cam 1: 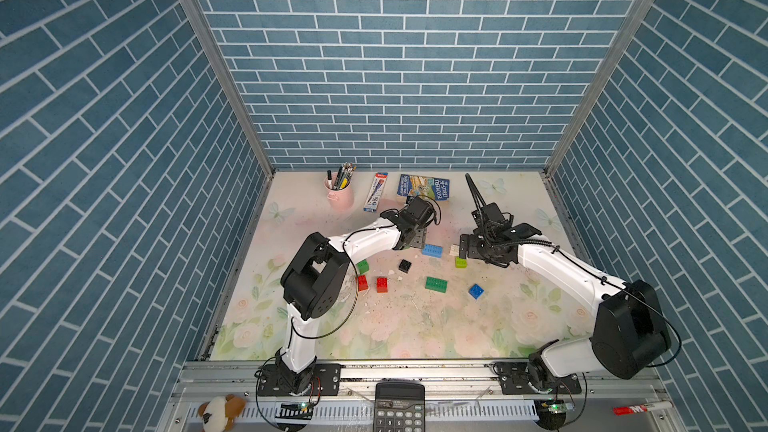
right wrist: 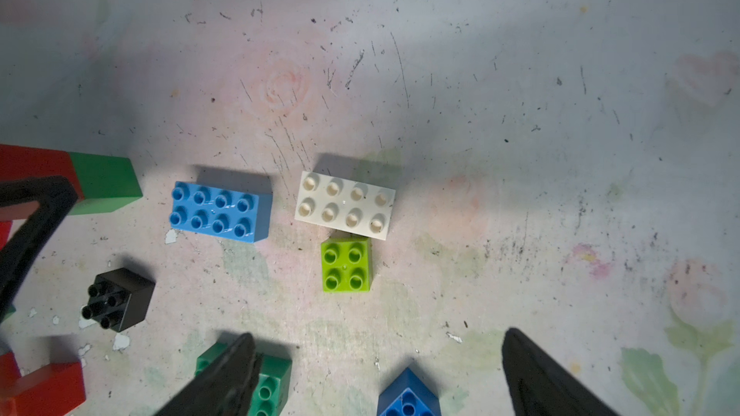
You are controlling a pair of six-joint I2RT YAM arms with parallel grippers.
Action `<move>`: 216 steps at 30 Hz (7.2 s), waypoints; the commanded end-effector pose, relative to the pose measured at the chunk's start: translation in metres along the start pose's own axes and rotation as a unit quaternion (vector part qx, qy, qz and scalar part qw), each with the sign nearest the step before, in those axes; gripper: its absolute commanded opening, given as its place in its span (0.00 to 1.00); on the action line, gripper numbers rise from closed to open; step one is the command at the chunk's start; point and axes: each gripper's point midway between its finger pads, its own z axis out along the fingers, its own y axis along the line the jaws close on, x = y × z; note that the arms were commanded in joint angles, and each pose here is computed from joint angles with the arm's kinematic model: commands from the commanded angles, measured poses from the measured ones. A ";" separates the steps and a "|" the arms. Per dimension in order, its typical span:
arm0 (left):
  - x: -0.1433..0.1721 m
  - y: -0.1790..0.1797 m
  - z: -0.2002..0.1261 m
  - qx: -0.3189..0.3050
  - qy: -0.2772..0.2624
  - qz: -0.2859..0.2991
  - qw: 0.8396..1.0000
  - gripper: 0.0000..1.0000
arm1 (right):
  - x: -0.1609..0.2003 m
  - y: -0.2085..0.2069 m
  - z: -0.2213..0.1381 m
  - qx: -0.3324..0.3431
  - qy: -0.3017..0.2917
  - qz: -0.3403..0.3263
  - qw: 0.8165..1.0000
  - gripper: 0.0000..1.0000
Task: Assemble the letter r with lego
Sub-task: Pick up the lego brick from the center of the board, then assemble the lego brick with the lego brick.
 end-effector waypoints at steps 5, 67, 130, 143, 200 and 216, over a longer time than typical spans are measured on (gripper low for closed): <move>0.003 0.005 0.014 -0.007 0.023 0.001 1.000 0.65 | -0.002 -0.001 0.007 0.004 0.009 0.004 1.000 0.94; 0.071 0.098 -0.105 0.001 -0.086 -0.011 0.996 1.00 | 0.002 0.043 0.052 0.006 0.082 0.010 0.997 0.81; 0.074 0.119 -0.110 0.011 -0.107 -0.040 0.993 0.99 | -0.005 0.023 0.087 0.072 0.121 0.067 0.988 0.79; 0.075 0.121 -0.109 0.010 -0.106 -0.042 0.993 0.99 | -0.003 0.018 0.093 0.093 0.132 0.055 0.985 0.72; 0.103 0.136 -0.124 0.022 -0.112 -0.091 0.989 1.00 | 0.026 0.053 0.067 0.052 0.133 -0.032 0.989 0.29; 0.102 0.136 -0.128 0.027 -0.119 -0.091 0.988 1.00 | 0.037 0.050 0.066 0.059 0.140 -0.021 0.988 0.27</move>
